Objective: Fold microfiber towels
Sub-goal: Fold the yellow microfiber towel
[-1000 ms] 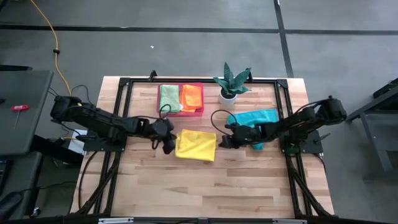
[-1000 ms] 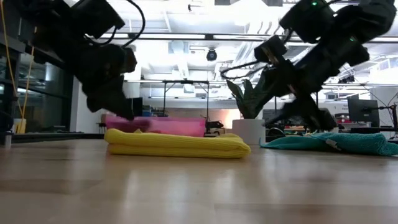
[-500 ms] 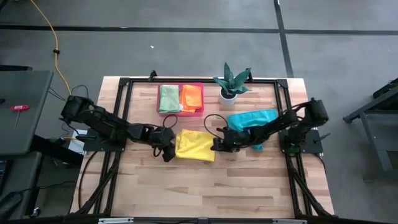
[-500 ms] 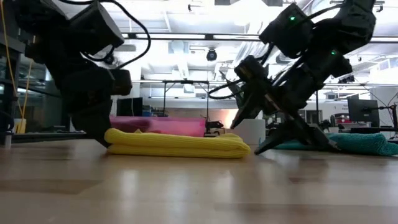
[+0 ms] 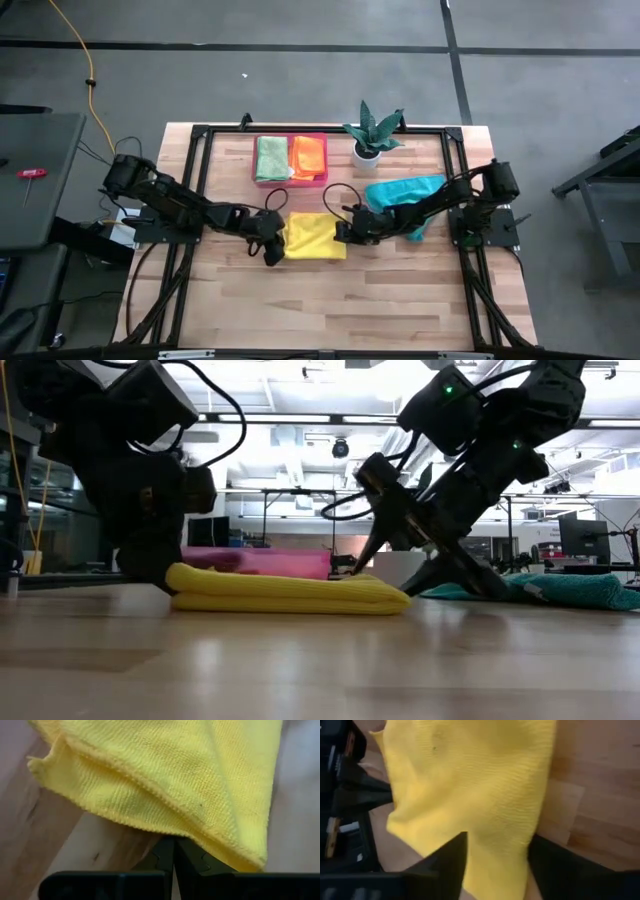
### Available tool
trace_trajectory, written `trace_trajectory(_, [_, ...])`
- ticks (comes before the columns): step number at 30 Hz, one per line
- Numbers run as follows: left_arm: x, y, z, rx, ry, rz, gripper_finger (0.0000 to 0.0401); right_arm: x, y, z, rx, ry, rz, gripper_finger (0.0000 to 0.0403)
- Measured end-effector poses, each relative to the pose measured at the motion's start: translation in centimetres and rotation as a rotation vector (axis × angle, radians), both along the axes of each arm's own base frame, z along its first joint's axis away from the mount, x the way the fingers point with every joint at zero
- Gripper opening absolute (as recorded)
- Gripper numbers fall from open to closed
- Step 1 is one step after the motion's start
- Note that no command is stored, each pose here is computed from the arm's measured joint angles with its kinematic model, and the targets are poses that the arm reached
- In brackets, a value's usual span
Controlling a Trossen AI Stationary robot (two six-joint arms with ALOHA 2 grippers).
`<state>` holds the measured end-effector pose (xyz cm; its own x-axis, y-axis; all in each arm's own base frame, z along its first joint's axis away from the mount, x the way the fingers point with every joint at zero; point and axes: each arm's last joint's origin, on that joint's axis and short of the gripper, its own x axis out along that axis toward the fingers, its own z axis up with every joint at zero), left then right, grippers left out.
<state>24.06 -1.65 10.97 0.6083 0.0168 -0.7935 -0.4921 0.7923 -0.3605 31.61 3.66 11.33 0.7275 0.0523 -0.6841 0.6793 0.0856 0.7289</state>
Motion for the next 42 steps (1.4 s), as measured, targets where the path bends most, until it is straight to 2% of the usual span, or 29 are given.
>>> trace_trajectory(2, [0.0,-0.2,0.0,-0.015,0.000,0.000,0.0000,-0.1,0.0,-0.1,-0.009,0.010,-0.006,0.0152])
trace_trajectory(5, [0.0,-0.6,0.0,-0.016,-0.001,-0.016,0.0000,-0.4,-0.2,0.4,-0.040,0.028,-0.004,0.0054])
trace_trajectory(7, [-0.1,-1.0,0.0,-0.021,-0.003,-0.026,0.0000,-0.8,-0.3,0.9,-0.071,0.038,0.007,0.0015])
trace_trajectory(10, [-0.1,-1.5,0.1,-0.034,-0.009,-0.027,0.0000,-1.6,-0.5,1.9,-0.092,0.085,0.019,0.0020])
trace_trajectory(15, [0.0,-2.1,0.2,-0.045,-0.029,-0.022,0.0000,-4.1,-0.9,4.2,-0.155,0.193,0.053,0.0006])
trace_trajectory(21, [0.6,-2.4,0.8,-0.049,-0.124,-0.004,0.0000,-8.2,-1.4,6.5,-0.203,0.382,0.067,0.0002])
trace_trajectory(24, [1.0,-2.4,1.3,-0.036,-0.191,0.017,0.0000,-9.4,-1.6,7.4,-0.213,0.413,0.062,0.0001])
trace_trajectory(27, [1.5,-2.0,1.7,-0.020,-0.257,0.054,0.0000,-9.2,-1.5,7.9,-0.207,0.356,0.050,0.0001])
trace_trajectory(32, [2.0,-1.0,2.3,0.006,-0.330,0.075,0.0000,-7.5,-1.2,7.7,-0.187,0.236,0.033,0.0001])
trace_trajectory(42, [2.2,0.5,2.4,0.016,-0.337,0.113,0.0000,-3.7,-0.8,5.3,-0.129,0.094,-0.048,0.0000])
